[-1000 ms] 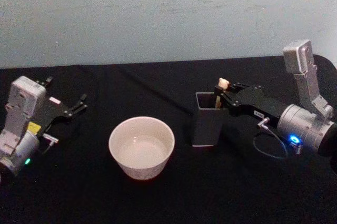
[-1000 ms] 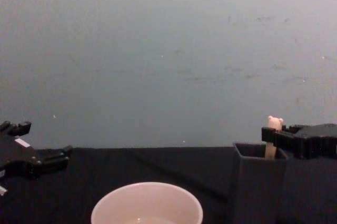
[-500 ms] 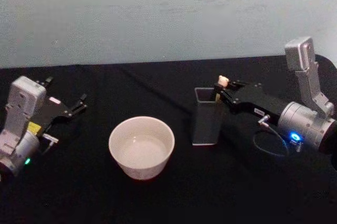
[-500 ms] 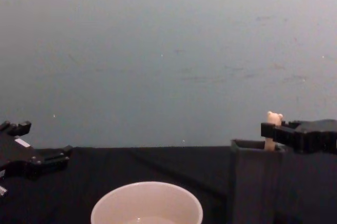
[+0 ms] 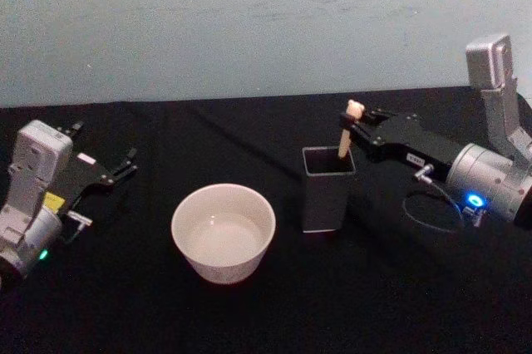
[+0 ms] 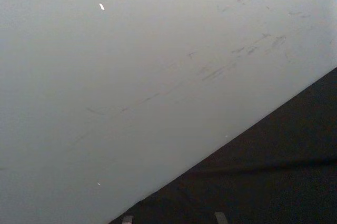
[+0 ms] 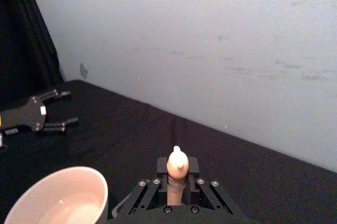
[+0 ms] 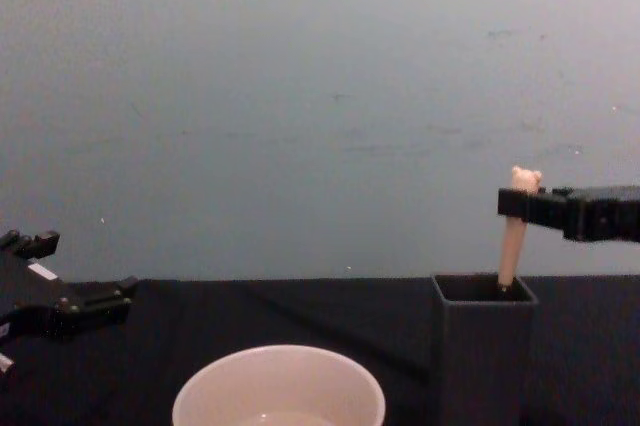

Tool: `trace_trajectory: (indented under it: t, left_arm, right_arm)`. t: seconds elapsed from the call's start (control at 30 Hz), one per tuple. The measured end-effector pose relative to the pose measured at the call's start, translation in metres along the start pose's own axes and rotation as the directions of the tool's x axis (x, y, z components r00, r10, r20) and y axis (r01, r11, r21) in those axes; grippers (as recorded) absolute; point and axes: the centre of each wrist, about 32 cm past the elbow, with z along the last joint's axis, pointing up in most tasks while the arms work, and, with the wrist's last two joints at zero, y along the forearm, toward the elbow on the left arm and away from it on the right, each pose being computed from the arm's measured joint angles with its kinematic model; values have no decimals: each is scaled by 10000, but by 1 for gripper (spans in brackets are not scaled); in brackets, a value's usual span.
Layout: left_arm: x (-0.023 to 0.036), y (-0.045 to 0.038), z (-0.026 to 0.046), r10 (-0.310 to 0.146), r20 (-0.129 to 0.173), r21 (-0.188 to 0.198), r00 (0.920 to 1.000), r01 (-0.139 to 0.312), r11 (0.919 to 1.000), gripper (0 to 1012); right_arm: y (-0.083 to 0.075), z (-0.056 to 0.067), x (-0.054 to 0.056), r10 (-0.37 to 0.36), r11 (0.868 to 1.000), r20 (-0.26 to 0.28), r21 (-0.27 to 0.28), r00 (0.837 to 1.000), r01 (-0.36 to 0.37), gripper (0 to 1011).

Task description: Pick up the stirring spoon with one hand, stir inside the cup, then place it back in its original position.

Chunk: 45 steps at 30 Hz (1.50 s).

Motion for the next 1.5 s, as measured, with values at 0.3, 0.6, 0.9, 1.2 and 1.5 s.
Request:
trace_trajectory:
  t: [0.3, 0.6, 0.9, 1.2, 1.5]
  left_arm:
    - [0, 0, 0, -1, 0, 0, 10000, 1, 10000, 1001]
    - [0, 0, 0, -1, -1, 1, 10000, 1, 10000, 1001]
    - [0, 0, 0, 0, 0, 0, 10000, 0, 10000, 1001]
    - [0, 0, 0, -1, 0, 0, 10000, 1, 10000, 1001]
    - [0, 0, 0, 0, -1, 0, 10000, 0, 10000, 1001]
  right_arm:
    - [-37, 154, 9, 40, 9987, -69, 503, 10000, -37, 211]
    - [-19, 306, 19, 116, 9936, -91, 1126, 9999, -105, 211]
    - [14, 443, -1, 320, 9833, -87, 1798, 9995, -299, 211]
    - [98, 517, -48, 599, 9750, -115, 2150, 9981, -561, 211]
    - [236, 511, -139, 1085, 9718, -221, 2128, 9938, -1014, 211]
